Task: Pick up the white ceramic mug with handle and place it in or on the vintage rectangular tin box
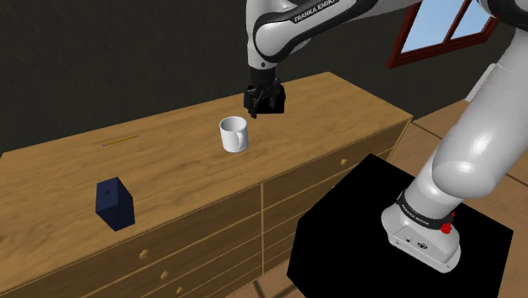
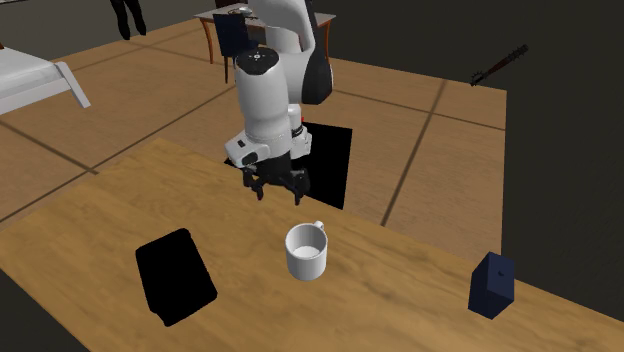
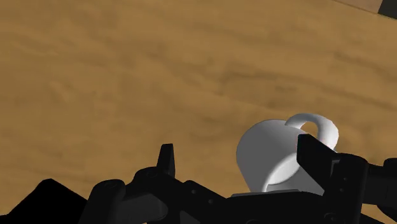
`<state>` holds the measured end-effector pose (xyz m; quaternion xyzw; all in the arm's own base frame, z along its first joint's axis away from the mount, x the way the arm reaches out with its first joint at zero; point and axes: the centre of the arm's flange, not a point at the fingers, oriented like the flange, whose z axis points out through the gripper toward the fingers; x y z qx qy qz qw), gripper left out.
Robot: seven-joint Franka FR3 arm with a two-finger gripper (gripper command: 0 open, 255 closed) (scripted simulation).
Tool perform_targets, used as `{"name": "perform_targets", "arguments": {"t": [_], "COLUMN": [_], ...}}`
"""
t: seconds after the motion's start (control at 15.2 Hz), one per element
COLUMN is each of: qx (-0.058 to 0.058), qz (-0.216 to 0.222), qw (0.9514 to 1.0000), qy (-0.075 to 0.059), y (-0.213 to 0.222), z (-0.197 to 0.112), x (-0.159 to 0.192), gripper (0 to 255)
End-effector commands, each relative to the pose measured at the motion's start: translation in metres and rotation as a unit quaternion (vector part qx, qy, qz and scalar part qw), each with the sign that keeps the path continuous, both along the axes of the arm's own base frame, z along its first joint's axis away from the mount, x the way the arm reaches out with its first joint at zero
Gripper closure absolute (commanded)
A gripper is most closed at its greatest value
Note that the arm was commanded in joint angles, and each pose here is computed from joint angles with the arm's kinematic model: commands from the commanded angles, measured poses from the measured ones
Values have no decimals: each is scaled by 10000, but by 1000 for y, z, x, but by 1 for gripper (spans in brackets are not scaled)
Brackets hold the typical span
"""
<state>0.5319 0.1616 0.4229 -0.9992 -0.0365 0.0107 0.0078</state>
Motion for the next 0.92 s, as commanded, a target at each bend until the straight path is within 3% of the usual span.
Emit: {"name": "perform_targets", "arguments": {"t": [0.0, 0.33, 0.86], "qx": [-25, -91, -91], "qz": [-13, -35, -35], "qw": [10000, 9997, 9997], "qy": [-64, -206, -206], "y": [13, 44, 44], "z": [-11, -29, -69], "x": [20, 66, 66], "gripper": [0, 0, 0]}}
